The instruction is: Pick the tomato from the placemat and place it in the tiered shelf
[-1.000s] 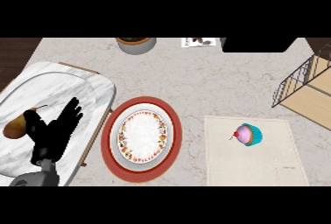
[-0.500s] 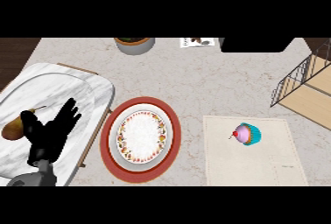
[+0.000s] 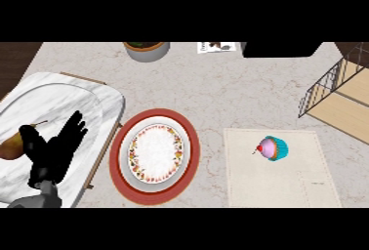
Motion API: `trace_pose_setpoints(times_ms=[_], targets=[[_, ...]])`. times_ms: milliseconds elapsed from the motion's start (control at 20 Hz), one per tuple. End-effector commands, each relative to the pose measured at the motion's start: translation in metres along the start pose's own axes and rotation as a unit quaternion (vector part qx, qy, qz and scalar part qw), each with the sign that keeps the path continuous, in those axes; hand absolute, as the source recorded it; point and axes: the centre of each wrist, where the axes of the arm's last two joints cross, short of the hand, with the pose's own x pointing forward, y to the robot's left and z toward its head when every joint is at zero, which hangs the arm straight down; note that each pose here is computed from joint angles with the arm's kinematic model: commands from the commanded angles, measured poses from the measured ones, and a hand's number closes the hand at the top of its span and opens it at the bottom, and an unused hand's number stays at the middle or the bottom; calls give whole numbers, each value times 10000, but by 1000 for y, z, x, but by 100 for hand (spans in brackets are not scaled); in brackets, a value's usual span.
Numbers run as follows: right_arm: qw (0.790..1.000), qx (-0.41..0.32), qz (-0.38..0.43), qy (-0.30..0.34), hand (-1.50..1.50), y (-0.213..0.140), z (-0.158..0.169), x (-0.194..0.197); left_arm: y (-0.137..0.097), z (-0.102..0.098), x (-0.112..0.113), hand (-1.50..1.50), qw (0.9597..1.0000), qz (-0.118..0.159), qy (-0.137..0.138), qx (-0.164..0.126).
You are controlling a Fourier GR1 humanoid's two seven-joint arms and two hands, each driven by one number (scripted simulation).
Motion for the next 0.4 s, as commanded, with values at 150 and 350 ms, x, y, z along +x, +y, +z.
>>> trace_pose_setpoints(times_ms=[150, 350], targets=[[9996, -10, -215, 189, -150, -75, -21, -26, -11, -1, -19, 0, 9989, 40, 467, 28], [9992, 91, -361, 148, -150, -108, -24, -38, -11, 3, -23, 0, 9988, -7, 480, 5]])
